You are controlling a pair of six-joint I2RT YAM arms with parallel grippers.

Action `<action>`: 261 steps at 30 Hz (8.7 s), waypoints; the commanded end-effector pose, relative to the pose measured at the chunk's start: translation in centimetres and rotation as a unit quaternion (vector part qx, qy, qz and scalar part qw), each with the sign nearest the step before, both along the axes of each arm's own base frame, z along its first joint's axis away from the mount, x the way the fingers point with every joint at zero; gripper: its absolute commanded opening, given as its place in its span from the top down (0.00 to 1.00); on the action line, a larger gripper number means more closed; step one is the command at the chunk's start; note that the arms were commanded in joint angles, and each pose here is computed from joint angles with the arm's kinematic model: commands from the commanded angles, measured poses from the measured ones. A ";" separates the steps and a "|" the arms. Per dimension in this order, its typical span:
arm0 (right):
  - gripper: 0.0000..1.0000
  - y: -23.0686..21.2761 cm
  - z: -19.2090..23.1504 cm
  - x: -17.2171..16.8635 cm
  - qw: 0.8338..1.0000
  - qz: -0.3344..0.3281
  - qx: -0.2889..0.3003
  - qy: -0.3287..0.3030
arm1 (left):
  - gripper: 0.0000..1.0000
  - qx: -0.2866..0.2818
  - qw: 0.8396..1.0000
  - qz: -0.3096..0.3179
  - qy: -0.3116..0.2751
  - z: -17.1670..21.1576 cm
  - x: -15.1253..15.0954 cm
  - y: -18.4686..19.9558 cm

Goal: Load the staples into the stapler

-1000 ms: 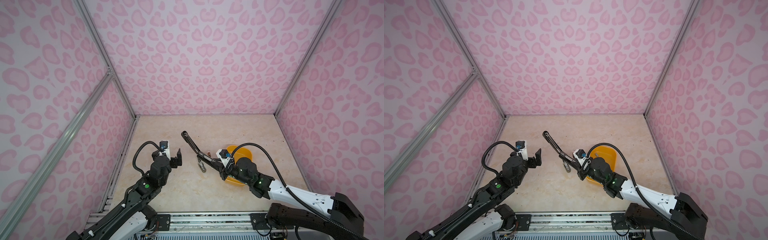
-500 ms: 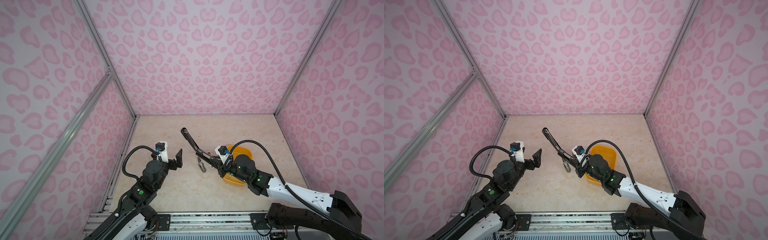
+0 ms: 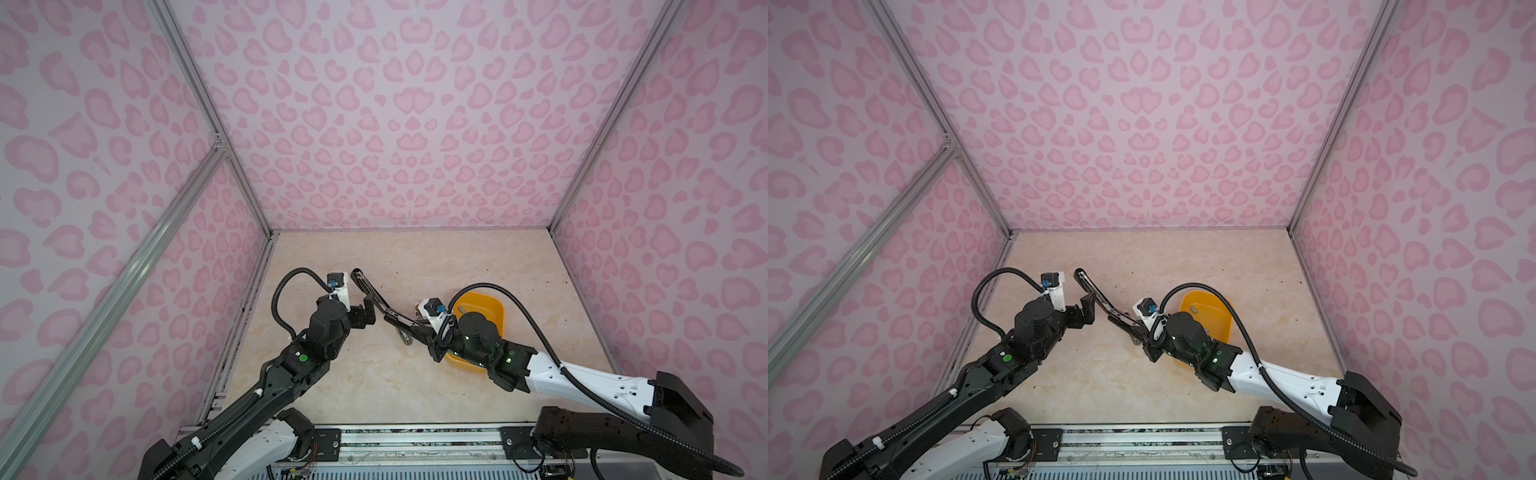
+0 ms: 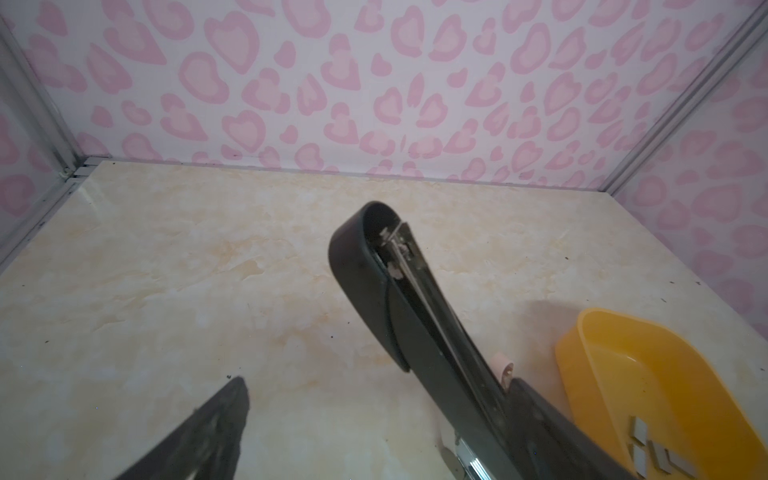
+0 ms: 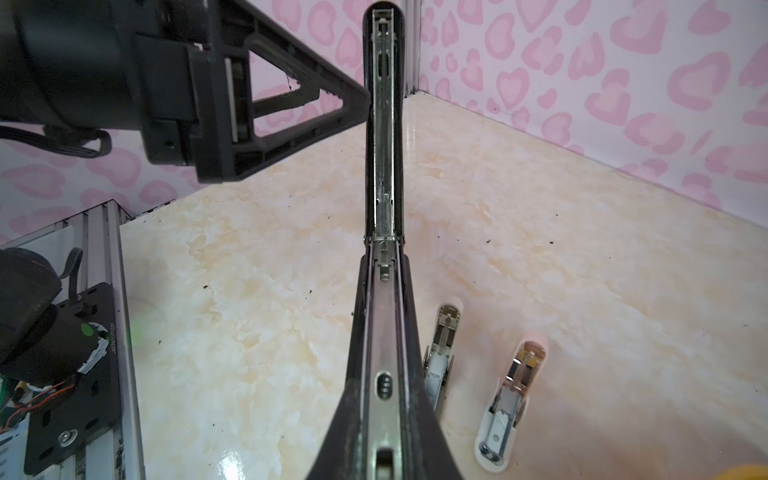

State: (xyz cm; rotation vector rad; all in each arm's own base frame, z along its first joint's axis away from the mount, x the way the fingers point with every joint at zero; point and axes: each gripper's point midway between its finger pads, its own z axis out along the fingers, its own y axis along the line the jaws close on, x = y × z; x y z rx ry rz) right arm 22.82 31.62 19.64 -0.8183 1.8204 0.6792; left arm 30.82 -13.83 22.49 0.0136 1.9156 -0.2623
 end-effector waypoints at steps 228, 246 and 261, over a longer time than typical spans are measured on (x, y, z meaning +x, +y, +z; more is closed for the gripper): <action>0.75 -17.4 -18.8 13.8 0.830 -0.409 -0.241 0.292 | 0.03 -0.049 0.995 0.052 -0.071 10.1 -6.0 6.3; 0.90 -17.0 -18.1 13.7 0.835 -0.410 -0.225 0.290 | 0.03 -0.049 0.995 0.052 -0.068 9.9 -5.9 6.3; 0.93 -15.0 -7.3 11.4 0.887 -0.402 -0.147 0.172 | 0.03 -0.103 0.993 0.050 0.002 6.0 -7.4 6.1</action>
